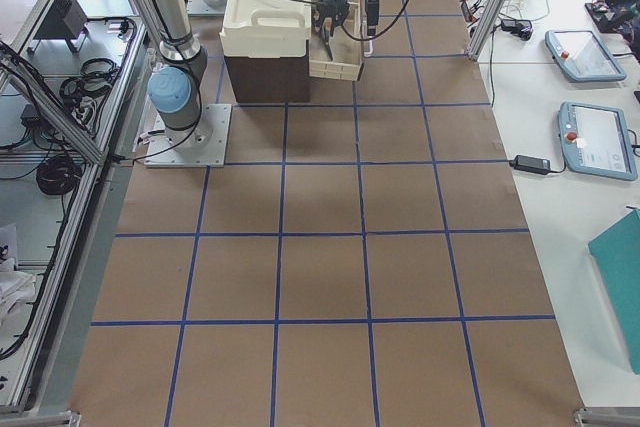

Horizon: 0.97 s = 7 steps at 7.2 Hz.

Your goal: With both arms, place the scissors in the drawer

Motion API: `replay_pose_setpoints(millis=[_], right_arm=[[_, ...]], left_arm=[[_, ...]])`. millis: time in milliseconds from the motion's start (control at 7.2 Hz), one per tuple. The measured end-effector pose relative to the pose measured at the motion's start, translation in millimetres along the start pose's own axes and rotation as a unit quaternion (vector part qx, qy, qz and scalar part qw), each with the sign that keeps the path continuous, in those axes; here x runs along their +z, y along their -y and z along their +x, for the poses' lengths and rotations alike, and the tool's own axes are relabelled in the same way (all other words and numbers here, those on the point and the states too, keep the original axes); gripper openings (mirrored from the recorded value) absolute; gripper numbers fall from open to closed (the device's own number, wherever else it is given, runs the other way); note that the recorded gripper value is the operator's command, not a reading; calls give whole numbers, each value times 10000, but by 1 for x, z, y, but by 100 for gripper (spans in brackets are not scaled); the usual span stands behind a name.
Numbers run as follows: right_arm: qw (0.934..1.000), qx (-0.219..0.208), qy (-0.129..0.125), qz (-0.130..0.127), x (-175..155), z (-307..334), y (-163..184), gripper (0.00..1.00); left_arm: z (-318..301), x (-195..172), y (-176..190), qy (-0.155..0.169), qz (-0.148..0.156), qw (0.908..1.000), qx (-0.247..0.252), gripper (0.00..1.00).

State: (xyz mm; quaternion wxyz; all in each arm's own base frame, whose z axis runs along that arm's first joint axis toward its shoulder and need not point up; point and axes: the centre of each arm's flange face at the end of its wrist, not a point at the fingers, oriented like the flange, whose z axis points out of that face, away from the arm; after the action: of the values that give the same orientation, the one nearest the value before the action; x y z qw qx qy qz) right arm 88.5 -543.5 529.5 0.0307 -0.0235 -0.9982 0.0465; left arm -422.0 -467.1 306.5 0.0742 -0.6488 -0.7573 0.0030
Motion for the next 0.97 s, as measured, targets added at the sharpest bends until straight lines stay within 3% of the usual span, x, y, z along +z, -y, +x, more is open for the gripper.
replay_pose_setpoints(millis=[278, 972], right_arm=[[10000, 26, -7, -3, 0, 0, 0, 100], [10000, 31, -64, -6, 0, 1, -1, 100]], left_arm=[[0, 2, 8, -109, 356, 9993, 30, 100], [-9, -32, -1, 142, 552, 9984, -34, 100]])
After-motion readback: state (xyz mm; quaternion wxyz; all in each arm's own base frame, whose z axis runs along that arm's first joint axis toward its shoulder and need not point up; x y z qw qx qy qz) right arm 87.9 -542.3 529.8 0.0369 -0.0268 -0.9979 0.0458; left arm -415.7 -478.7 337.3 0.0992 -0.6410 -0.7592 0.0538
